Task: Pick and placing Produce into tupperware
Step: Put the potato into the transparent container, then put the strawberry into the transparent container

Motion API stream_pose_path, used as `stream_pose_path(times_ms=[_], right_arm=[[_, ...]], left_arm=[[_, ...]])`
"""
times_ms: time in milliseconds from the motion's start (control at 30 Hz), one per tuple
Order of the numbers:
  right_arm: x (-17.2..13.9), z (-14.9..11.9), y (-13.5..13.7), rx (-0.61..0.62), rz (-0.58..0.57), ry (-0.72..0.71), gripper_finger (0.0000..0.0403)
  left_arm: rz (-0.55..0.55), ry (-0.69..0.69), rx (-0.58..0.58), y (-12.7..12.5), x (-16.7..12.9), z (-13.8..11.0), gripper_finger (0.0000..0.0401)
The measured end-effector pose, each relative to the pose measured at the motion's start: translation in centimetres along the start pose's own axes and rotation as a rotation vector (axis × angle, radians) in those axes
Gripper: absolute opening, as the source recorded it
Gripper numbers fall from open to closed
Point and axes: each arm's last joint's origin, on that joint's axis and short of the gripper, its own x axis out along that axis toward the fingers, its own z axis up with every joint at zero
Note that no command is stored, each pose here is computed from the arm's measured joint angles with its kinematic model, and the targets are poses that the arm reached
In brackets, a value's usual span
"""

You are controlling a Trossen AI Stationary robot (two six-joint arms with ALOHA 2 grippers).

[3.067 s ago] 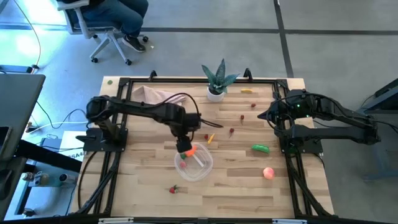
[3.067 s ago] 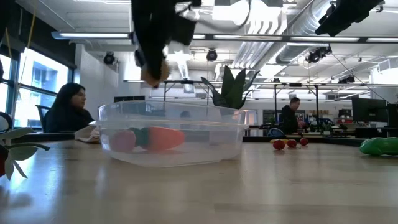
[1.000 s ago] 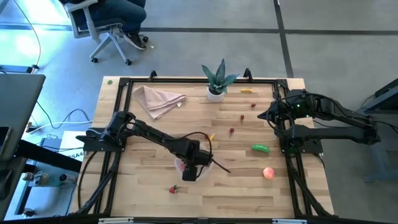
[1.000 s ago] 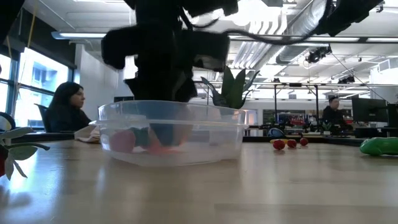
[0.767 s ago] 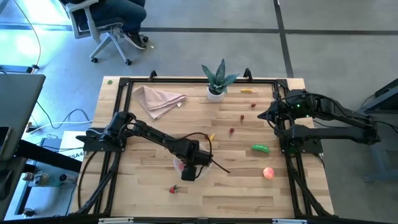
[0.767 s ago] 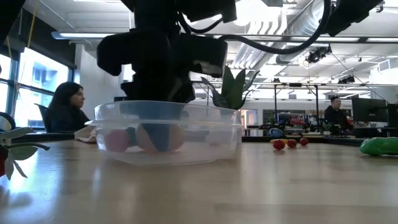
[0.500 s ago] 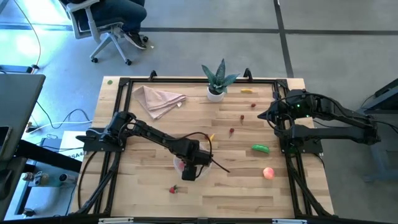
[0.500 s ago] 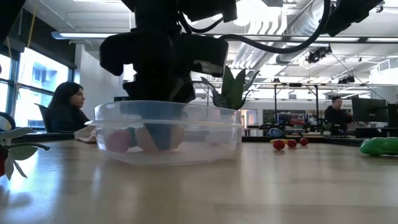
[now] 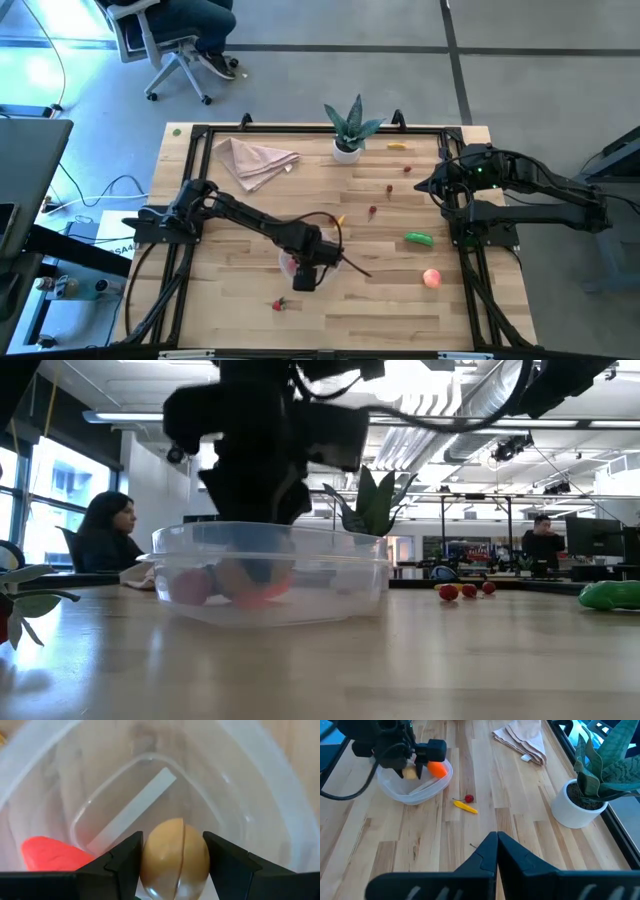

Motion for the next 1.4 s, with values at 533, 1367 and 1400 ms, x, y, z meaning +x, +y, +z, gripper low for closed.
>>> stream_pose_path(times_ms=[533,1367,1400], right_arm=[[0.0,0.0,0.0,0.000,0.000,0.000,0.0000],[0.0,0.0,0.0,0.000,0.000,0.000,0.0000],[0.0,0.0,0.0,0.000,0.000,0.000,0.0000]], left_arm=[[0.052,0.041,0.003,0.0,-0.6,0.4,0.0193],[0.111,0.211,-0.163,-0.4,-8.8,0.6,0.0193],[0.119,0.226,-0.179,-0.6,-9.1,0.4,0.0193]])
